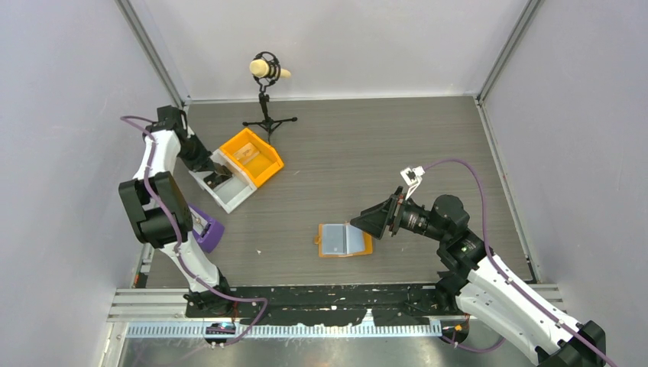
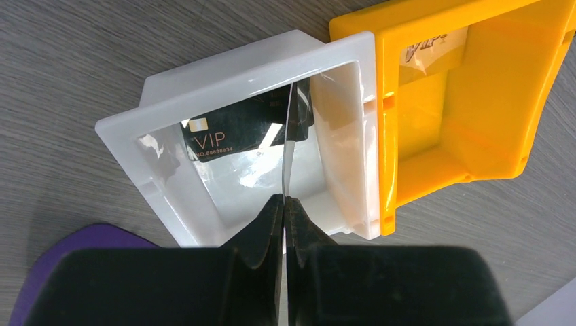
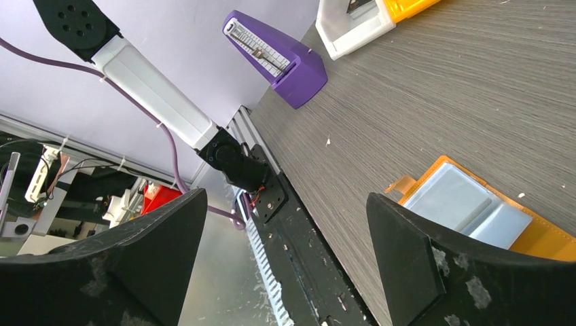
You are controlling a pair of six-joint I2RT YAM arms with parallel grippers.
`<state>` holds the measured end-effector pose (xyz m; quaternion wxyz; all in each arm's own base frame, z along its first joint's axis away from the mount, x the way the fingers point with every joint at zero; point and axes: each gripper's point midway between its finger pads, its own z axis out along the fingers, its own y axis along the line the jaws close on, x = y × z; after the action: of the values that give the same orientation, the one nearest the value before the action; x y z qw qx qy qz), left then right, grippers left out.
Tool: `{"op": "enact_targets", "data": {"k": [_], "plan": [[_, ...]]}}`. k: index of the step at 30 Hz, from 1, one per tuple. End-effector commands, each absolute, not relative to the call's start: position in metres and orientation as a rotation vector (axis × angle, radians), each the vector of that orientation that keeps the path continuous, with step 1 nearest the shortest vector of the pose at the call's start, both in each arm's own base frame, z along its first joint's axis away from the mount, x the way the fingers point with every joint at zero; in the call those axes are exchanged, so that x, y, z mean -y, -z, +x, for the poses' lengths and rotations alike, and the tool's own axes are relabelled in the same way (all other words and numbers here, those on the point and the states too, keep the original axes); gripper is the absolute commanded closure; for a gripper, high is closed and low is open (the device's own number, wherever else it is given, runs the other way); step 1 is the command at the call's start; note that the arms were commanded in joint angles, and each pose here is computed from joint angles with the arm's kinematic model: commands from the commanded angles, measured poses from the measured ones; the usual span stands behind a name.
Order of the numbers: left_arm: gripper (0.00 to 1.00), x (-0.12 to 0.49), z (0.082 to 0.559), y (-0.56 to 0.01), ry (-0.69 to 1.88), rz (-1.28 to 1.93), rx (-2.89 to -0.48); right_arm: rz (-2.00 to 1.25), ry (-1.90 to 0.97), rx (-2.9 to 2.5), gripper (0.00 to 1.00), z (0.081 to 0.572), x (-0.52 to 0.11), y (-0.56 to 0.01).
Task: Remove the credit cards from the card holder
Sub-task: Place the credit card in the storage box.
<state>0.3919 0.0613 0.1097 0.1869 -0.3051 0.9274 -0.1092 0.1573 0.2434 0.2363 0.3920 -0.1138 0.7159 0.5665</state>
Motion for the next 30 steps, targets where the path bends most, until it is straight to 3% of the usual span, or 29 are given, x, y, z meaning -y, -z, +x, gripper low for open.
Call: {"op": "enact_targets", "data": {"k": [1,10,20,30], "plan": [[0.93,-0.07,0.395,-0.107,0.262,-0.856,-2.595,-0.319,-1.434,-1.744,0.05,0.159,-0.243,-0.258],[0.8,-0.075,0.394,-0.104,0.22,-0.874,-2.608,-0.311,-1.432,-1.748,0.05,0.161,-0.243,-0.257],[0.72,-0.083,0.395,-0.119,0.163,-0.855,-2.594,-0.301,-1.43,-1.763,0.05,0.164,-0.245,-0.251],[0.68,-0.069,0.39,-0.174,0.243,-0.774,-2.491,-0.151,-1.279,-1.849,0.05,0.187,-0.232,-0.234]]}}
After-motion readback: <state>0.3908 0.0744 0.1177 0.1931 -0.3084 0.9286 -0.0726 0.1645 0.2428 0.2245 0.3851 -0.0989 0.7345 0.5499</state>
